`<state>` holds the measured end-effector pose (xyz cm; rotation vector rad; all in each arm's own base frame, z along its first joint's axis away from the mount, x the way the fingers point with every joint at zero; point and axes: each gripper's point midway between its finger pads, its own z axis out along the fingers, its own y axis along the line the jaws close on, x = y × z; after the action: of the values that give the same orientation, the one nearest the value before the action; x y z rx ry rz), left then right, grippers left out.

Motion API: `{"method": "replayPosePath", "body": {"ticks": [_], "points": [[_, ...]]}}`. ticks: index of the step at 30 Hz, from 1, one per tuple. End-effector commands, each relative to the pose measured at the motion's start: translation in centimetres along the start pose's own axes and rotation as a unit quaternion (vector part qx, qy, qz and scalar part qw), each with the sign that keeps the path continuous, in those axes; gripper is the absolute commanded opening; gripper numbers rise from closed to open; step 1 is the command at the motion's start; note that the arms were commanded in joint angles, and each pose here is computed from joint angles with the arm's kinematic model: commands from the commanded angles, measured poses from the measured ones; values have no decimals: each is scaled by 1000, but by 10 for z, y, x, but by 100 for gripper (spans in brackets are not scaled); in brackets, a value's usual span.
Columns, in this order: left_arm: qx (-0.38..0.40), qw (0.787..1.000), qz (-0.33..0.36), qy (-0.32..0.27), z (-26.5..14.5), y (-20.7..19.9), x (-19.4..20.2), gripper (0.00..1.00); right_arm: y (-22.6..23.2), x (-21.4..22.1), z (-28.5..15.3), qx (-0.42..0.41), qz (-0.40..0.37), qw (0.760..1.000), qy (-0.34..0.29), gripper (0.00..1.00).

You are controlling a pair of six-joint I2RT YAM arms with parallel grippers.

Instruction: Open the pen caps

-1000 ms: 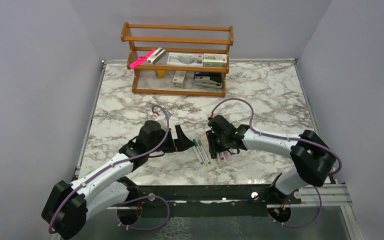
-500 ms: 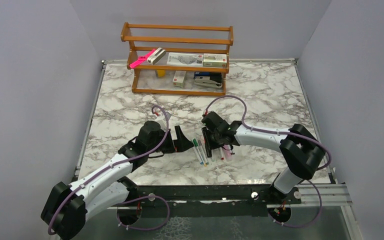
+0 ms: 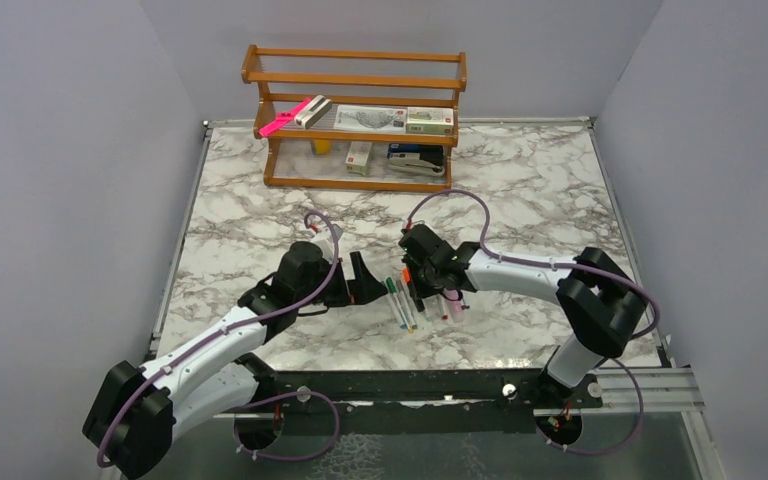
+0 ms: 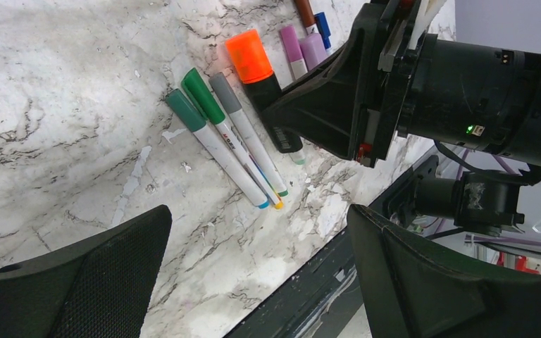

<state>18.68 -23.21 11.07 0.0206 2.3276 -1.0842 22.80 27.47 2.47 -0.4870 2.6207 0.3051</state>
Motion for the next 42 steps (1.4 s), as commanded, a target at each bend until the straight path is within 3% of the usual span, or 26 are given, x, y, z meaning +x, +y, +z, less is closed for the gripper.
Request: {"method": "replayPosePath", "body": {"ticks": [1,4,11,19,25,31,42], "points": [[1,1000,7,-9,1,-4,-6,99,-34,48,9,63,-23,996,64,5],[3,1000,9,-9,2,-6,-8,99,-30,35,-4,52,-27,997,41,1],[15,1000,10,-10,2,-15,-13,99,-5,-1,-43,-10,-34,999,-13,1],[121,992,-5,-42,3,-53,-26,99,46,-20,-81,-155,-41,986,-40,1],[198,977,-3,-82,-10,-85,-43,99,80,-26,-111,-281,-36,958,-50,1],[252,960,-3,-120,-29,-109,-57,99,98,-29,-139,-404,-12,912,-66,1],[279,949,-27,-146,-43,-115,-61,99,109,-31,-171,-522,18,849,-84,1]]}}
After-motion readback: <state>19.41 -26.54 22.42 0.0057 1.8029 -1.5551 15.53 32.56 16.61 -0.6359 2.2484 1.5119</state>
